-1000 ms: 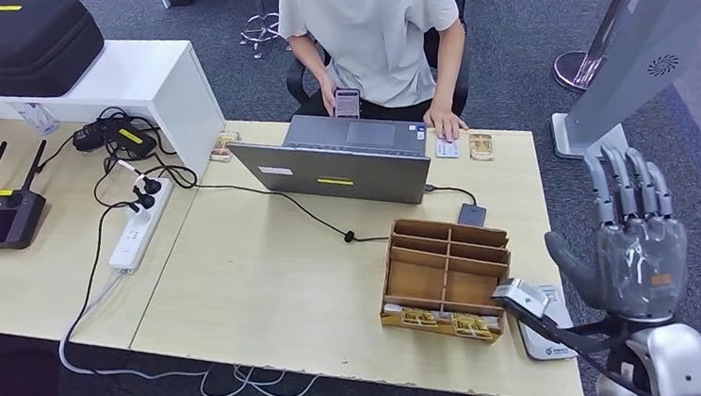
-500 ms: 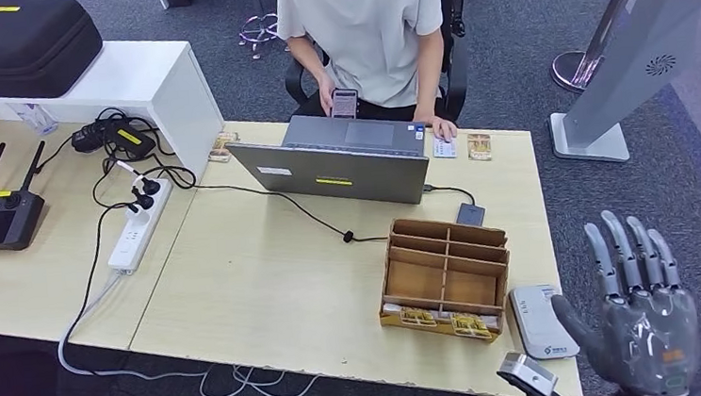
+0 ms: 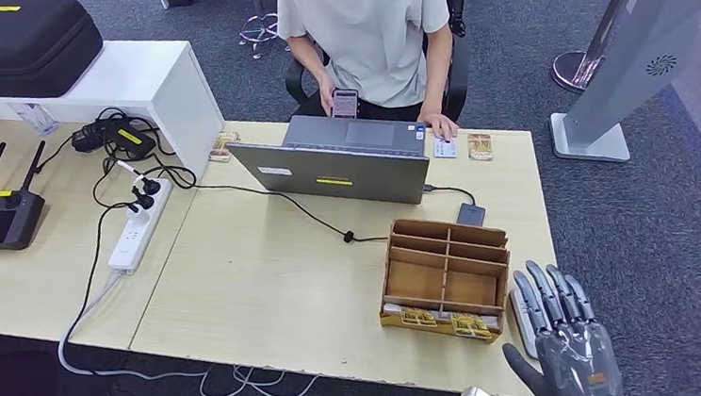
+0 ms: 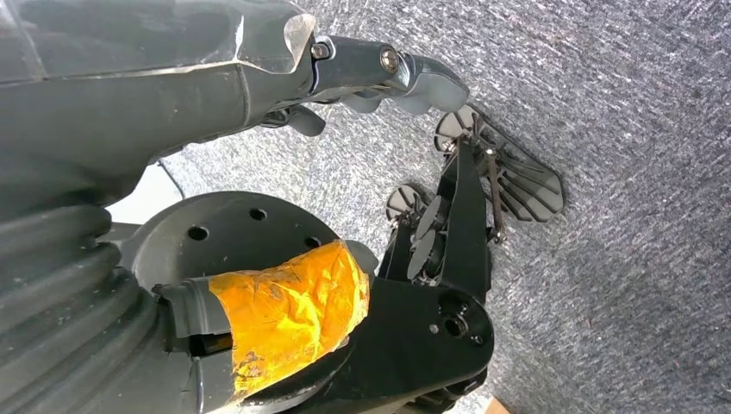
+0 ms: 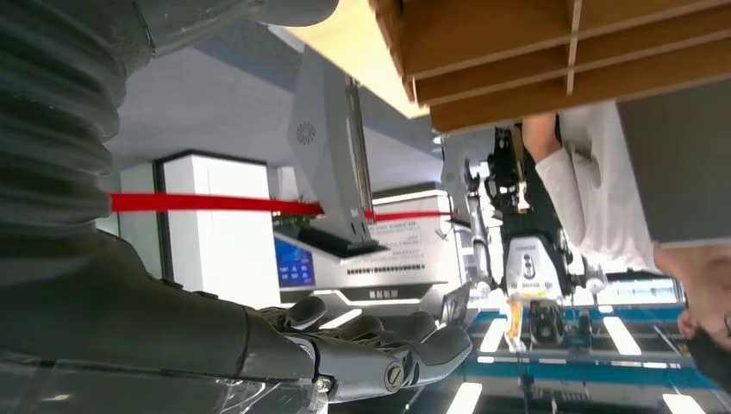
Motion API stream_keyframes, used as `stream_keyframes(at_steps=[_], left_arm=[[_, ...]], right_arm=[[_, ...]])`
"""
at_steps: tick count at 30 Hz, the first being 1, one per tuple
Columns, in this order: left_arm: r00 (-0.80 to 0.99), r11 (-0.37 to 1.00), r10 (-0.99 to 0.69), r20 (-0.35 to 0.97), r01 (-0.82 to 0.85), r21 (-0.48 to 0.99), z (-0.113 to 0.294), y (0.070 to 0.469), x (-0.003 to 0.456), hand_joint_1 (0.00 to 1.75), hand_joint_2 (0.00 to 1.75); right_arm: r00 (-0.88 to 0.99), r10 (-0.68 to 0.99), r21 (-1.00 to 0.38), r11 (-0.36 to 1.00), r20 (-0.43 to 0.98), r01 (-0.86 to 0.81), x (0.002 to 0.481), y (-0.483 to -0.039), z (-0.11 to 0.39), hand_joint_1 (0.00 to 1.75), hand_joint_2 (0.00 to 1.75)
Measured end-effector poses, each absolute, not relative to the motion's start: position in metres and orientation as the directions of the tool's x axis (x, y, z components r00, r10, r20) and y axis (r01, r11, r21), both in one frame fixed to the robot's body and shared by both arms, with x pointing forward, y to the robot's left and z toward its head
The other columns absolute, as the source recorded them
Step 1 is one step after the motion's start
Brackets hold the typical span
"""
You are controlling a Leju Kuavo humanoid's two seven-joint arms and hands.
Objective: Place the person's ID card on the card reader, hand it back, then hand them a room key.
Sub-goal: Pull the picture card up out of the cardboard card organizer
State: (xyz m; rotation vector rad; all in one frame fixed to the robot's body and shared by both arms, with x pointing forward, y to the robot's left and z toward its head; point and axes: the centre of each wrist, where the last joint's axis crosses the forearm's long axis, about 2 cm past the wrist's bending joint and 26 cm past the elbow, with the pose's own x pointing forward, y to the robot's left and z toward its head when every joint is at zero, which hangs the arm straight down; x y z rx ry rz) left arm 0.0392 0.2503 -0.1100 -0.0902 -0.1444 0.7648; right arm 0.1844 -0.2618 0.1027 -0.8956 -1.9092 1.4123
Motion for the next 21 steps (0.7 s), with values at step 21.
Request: stream_keyframes(at_steps=[21], left_arm=[[0.697, 0.703, 0.71, 0.094, -0.698, -0.135, -0.11, 0.25, 0.04, 0.0, 1.75]], right_arm=[[-0.608, 0.782, -0.973, 0.22, 0.135, 0.067, 0.174, -0.249, 0.083, 0.0, 1.75]])
